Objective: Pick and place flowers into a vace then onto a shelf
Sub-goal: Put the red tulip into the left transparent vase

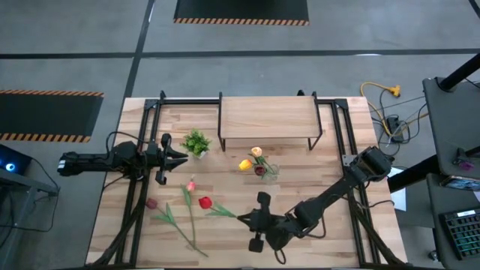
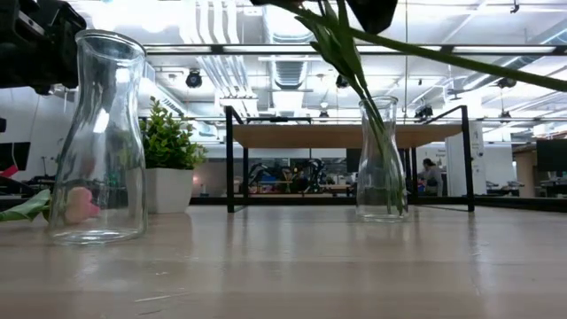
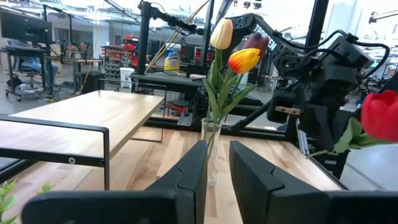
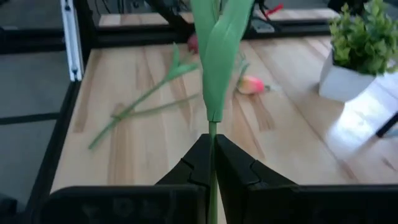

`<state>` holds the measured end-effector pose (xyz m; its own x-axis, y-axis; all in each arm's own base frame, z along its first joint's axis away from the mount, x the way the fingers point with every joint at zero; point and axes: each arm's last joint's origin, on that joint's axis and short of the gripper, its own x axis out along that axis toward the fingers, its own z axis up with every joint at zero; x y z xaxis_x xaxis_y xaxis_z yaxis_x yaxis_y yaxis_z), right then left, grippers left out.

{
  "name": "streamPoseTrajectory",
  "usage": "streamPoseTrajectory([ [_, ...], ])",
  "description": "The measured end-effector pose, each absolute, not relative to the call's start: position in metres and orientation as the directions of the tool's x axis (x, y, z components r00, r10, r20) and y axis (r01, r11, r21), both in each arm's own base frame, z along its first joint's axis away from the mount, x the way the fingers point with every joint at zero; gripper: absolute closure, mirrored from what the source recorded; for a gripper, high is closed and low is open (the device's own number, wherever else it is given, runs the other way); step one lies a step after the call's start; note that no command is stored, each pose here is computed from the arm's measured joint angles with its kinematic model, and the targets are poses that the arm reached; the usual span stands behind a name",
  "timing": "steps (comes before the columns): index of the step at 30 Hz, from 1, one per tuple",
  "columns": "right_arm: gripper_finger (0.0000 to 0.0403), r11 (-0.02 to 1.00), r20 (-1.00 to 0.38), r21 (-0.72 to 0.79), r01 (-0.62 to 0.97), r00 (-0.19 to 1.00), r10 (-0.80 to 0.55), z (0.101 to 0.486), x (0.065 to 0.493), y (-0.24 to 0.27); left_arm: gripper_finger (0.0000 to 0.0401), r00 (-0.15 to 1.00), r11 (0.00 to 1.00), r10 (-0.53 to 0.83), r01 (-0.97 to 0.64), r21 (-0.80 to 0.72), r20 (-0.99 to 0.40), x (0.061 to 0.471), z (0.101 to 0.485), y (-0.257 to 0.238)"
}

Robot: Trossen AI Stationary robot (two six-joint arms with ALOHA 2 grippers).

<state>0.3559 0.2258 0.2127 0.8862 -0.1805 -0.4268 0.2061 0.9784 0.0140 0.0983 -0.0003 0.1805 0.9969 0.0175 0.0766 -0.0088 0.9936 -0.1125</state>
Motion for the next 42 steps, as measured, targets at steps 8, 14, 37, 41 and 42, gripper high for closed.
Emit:
streamPoseTrajectory([
  [8,0.0394,0.989,-0.319,-0.014,0.145,0.937,-0.142,0.222,0.364,0.230,0.0350,0.997,0.994,0.018,-0.009,-0.112,0.076,0.098,0.180,0.000],
  [14,0.0394,0.991,-0.195,-0.083,0.100,0.974,-0.115,0.236,0.368,0.233,0.0350,0.997,0.994,0.017,-0.009,-0.112,0.077,0.098,0.181,0.000],
  [37,0.0394,0.992,-0.014,-0.128,0.013,1.000,-0.015,0.195,0.353,0.201,0.0350,0.993,1.000,0.018,-0.015,-0.025,0.117,0.098,0.184,0.000],
  [41,0.0394,0.991,0.055,-0.127,0.033,0.998,-0.026,0.183,0.339,0.190,0.0334,0.994,0.999,0.012,-0.017,0.048,0.106,0.099,0.182,-0.001],
  [42,0.0394,0.989,0.059,-0.144,0.037,0.998,-0.029,0.180,0.336,0.188,0.0326,0.995,0.999,0.010,-0.015,0.050,0.104,0.099,0.182,-0.001],
])
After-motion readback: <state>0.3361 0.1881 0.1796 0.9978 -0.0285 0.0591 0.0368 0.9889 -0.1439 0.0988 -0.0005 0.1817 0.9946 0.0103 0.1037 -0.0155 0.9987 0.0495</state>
